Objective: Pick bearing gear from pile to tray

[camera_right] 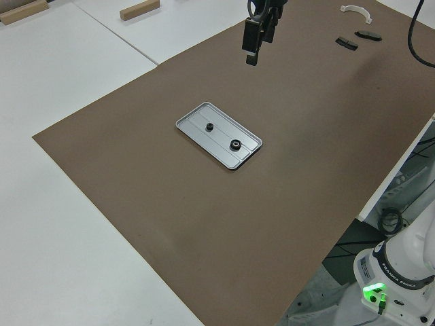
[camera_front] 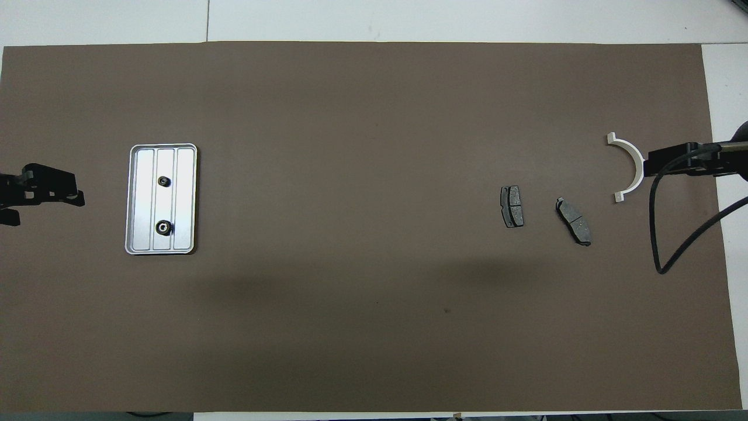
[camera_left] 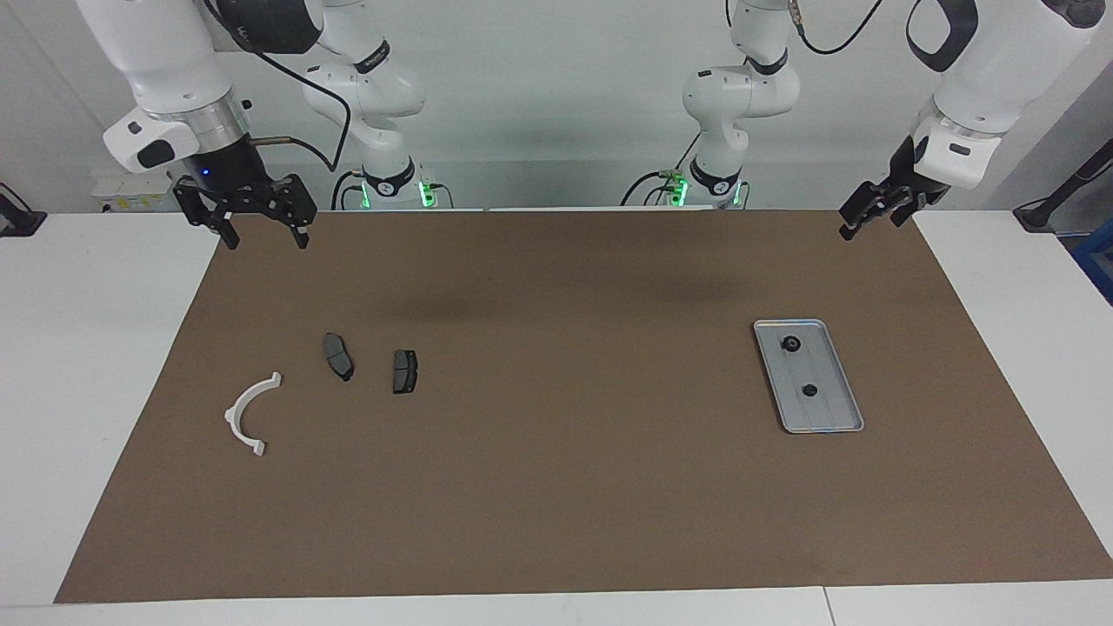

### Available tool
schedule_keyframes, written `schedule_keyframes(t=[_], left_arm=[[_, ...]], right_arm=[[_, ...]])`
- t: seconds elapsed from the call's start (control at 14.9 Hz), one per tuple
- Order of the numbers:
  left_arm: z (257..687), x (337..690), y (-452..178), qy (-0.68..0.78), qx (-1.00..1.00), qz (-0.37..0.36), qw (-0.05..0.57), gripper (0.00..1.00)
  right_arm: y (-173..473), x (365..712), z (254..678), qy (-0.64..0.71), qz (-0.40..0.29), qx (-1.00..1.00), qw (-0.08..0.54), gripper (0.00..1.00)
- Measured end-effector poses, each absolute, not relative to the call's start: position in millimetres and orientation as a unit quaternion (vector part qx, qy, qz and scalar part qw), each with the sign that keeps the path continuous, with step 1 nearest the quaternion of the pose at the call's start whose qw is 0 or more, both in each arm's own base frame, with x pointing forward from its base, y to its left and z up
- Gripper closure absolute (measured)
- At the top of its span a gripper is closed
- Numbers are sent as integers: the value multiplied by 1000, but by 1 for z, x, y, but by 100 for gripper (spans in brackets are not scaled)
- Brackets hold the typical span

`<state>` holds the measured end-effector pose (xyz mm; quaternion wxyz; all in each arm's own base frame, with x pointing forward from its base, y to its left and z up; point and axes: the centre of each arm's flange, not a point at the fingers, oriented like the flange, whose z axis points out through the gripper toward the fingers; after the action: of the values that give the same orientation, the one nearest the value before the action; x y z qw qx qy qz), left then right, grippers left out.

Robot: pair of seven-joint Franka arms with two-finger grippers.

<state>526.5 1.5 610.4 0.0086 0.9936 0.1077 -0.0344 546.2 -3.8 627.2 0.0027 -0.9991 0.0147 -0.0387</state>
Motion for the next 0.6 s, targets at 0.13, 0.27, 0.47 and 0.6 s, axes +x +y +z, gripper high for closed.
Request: schedule_keyframes(t=[0.13,0.27,0.47,0.6], left_arm=[[611,526,2,108,994,-35,9,0],[611,526,2,108,994,-35,9,0],[611,526,1,96,995,-35,9,0],[611,526,1,84,996,-35,9,0]], right_arm=[[-4,546,627,15,-39,-999,3,0],[-4,546,627,15,-39,-999,3,0],[-4,546,628,15,-39,-999,3,0],[-4,546,628,15,-38,-999,3,0]])
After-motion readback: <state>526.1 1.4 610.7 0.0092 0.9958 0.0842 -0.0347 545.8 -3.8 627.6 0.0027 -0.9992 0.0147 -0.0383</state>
